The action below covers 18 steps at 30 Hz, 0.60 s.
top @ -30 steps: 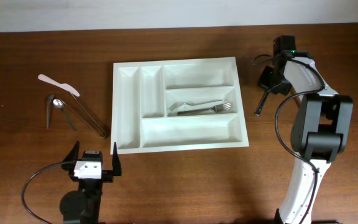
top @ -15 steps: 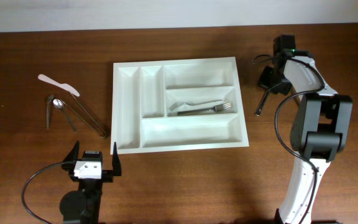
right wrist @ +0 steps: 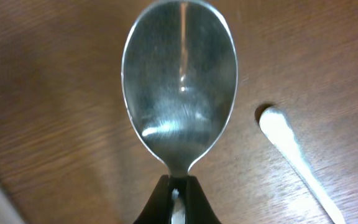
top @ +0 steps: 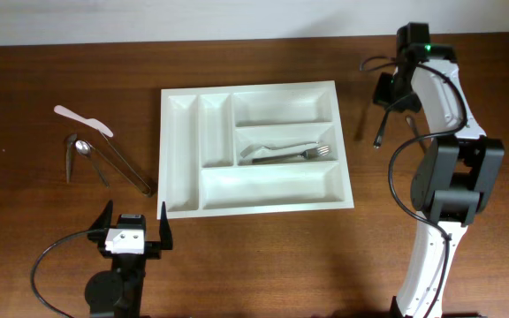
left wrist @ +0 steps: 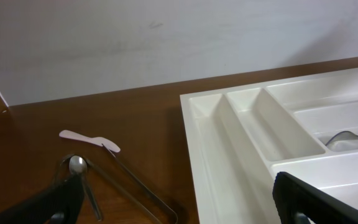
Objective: Pack container
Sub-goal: 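Carry the spoon into the tray's upper-middle compartment and release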
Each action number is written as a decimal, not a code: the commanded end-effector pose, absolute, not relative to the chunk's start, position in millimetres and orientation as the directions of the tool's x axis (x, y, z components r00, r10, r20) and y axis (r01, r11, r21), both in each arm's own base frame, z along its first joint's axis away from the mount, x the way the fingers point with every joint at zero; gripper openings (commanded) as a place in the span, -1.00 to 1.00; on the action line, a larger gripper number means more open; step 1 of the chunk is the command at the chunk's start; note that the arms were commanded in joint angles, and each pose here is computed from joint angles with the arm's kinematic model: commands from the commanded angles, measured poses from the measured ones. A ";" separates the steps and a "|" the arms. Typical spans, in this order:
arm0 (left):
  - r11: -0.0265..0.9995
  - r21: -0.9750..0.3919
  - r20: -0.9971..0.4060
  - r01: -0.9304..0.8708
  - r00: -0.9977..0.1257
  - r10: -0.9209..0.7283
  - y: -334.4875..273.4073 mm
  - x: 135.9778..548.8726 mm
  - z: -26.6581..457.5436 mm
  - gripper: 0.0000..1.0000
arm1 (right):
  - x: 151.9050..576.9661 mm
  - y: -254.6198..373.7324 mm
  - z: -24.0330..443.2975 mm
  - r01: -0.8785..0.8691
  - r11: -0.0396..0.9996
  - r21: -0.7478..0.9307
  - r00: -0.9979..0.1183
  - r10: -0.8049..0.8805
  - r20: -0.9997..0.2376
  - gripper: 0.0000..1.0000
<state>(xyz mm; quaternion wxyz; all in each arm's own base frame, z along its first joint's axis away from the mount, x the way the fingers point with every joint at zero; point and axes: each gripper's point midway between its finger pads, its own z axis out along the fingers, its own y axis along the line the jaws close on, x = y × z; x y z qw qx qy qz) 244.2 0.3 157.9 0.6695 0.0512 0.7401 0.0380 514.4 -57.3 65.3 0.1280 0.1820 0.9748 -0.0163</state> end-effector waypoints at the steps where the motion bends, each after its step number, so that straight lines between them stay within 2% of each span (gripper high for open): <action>1: 0.993 0.113 -0.989 0.021 -0.097 0.115 0.3 244.1 156.9 0.99 | 528.1 -44.3 90.9 0.214 0.976 0.044 -0.928 0.217 -0.304 -0.92; 5: 0.993 0.113 -0.989 0.021 -0.097 0.115 0.3 244.1 156.9 0.99 | 539.7 -12.0 118.7 -0.027 0.986 0.163 -0.930 0.035 -0.365 -0.92; 10: 0.993 0.113 -0.989 0.021 -0.097 0.115 0.3 244.1 156.9 0.99 | 550.4 41.2 149.2 -0.368 0.897 0.245 -0.836 -0.203 -0.510 -0.92; 15: 0.993 0.113 -0.989 0.021 -0.097 0.115 0.3 244.1 156.9 0.99 | 557.2 84.3 156.7 -0.529 0.827 0.193 -0.738 -0.335 -0.586 -0.92; 18: 0.993 0.113 -0.989 0.021 -0.097 0.115 0.3 244.1 156.9 0.99 | 552.6 121.9 157.8 -0.693 0.715 0.094 -0.603 -0.503 -0.620 -0.92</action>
